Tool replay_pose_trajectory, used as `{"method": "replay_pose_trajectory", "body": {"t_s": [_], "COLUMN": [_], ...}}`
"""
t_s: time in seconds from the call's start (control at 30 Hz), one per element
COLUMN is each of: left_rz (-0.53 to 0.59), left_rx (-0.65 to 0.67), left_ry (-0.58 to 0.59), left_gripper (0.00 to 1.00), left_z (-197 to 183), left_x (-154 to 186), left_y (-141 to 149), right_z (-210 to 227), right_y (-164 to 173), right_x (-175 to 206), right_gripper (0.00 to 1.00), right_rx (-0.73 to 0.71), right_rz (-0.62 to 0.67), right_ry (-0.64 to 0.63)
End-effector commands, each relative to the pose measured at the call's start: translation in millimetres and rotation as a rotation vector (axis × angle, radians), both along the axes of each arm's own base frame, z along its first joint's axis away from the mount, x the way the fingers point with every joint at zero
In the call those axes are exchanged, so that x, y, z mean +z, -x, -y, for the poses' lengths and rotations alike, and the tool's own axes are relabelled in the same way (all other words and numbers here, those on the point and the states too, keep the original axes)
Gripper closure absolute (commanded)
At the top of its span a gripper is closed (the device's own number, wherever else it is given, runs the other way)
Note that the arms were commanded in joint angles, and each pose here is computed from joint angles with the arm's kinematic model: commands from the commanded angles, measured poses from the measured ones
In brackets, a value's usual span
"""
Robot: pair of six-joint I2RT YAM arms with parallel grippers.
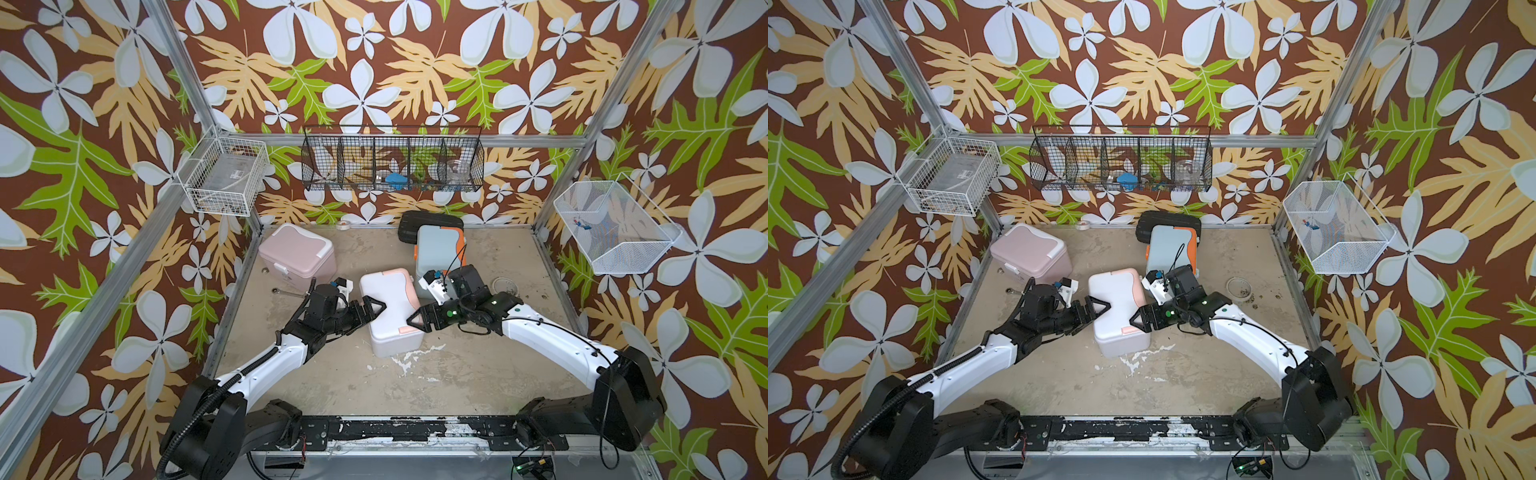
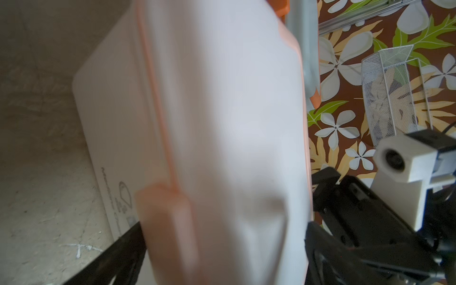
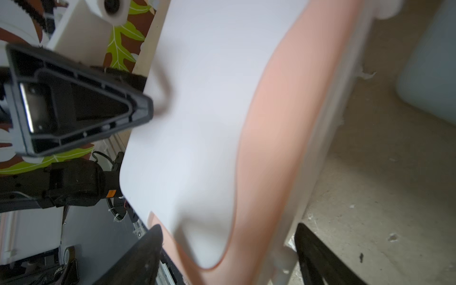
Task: Open first aid kits and take out gauze
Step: Adjust the first aid kit at the center of the board.
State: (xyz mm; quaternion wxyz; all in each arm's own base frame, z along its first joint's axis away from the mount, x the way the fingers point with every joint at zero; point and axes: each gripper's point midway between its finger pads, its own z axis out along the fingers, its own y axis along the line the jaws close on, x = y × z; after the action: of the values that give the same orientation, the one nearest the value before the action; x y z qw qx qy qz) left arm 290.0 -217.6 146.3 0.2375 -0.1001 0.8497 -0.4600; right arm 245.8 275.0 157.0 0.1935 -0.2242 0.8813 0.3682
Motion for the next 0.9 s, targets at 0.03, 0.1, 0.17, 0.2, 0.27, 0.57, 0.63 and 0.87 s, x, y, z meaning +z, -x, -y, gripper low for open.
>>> {"method": "replay_pose_trajectory", "body": {"t_s": [0.03, 0.1, 0.17, 0.2, 0.27, 0.57, 0.63, 0.87], "left_rz": [0.051, 0.041, 0.030, 0.023, 0.008, -0.026, -0.031, 0.019], "left_rx": [-0.085, -0.103, -0.120, -0.128, -0.132, -0.193, -0.220, -0.144], "left_ry": [0.110, 0.123, 0.141, 0.152, 0.164, 0.253, 0.254, 0.199], "left_gripper": [0.02, 0.02, 0.02, 0.02, 0.02, 0.02, 0.03, 0.00], "left_z": [17.6, 21.0, 24.9, 26.2, 27.1, 49.7, 56.0, 33.6], "left_x": [22.2, 21.4, 20.7, 19.7, 16.6, 19.2, 19.2, 14.7], "left_y": [3.7, 12.0, 22.4, 28.2, 37.9, 81.1, 86.8, 69.0], "right_z": [-11.9, -2.5, 9.9, 17.0, 29.8, 60.9, 60.5, 58.8], "right_y": [28.7, 33.1, 31.8, 30.8, 26.4, 0.6, -2.3, -9.7], "right_x": [13.8, 16.5, 16.0, 13.7, 10.3, 9.9, 12.2, 10.1], "right_gripper": [0.17, 0.17, 0.16, 0.15, 0.12, 0.06, 0.06, 0.07], "right_rx": [0.046, 0.005, -0.048, -0.076, -0.128, -0.262, -0.258, -0.240], "right_rz": [-0.011, 0.000, 0.026, 0.034, 0.050, 0.058, 0.063, 0.068], "right_ry": [-0.073, -0.068, -0.029, 0.000, 0.052, 0.053, 0.044, 0.066]}}
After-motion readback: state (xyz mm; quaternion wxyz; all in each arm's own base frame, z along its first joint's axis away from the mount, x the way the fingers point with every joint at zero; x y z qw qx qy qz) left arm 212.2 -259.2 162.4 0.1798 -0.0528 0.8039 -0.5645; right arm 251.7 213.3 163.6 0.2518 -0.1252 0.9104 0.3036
